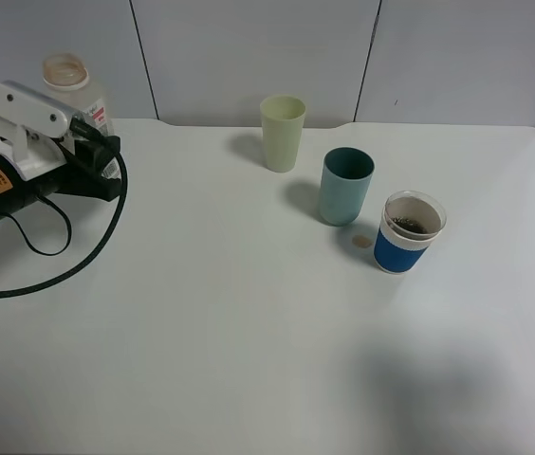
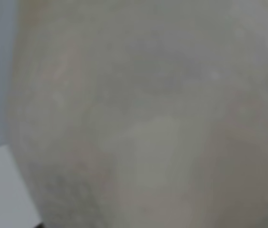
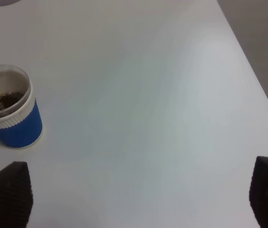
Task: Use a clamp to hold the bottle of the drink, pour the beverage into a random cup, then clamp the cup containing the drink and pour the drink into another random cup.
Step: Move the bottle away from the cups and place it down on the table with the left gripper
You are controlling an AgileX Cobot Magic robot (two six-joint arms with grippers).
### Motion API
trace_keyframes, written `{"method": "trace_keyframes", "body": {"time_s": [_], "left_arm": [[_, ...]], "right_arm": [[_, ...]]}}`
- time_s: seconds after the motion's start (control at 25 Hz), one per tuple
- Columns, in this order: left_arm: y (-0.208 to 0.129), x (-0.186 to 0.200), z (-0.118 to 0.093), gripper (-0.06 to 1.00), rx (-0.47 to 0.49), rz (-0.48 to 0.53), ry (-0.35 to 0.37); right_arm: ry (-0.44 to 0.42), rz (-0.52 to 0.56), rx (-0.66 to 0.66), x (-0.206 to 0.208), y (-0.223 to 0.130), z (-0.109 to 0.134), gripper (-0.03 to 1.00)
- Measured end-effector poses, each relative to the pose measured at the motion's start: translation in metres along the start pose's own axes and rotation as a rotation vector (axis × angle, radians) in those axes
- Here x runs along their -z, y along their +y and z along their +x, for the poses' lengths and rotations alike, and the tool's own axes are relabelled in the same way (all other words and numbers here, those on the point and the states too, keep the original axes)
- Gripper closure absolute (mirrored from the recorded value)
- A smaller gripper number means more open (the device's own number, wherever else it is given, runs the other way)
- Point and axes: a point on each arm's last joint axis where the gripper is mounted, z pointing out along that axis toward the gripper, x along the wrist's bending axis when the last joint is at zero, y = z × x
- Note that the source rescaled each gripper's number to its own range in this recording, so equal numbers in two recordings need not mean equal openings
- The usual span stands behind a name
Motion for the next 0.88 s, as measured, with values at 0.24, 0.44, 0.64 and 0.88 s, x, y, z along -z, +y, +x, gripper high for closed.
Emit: {"method": "trace_keyframes", "body": {"time_s": [0.24, 0.44, 0.64, 0.88], "left_arm": [[-0.034, -0.009, 0.005, 0.94, 0.053, 0.024, 0.008], [-0.058, -0.019, 0.004, 0.94, 0.076, 0.094, -0.001], [-0.066, -0.029, 0.005, 0.94, 0.078, 0.106, -0.005], [-0.074, -0.041, 0.007, 0.94, 0.078, 0.109, -0.012]], "right_arm": [[0.0, 0.0, 0.0, 0.0, 0.0, 0.0, 0.24], [0.0, 0.0, 0.0, 0.0, 0.0, 0.0, 0.24], [0.0, 0.0, 0.0, 0.0, 0.0, 0.0, 0.24], [0.0, 0.0, 0.0, 0.0, 0.0, 0.0, 0.24]]}}
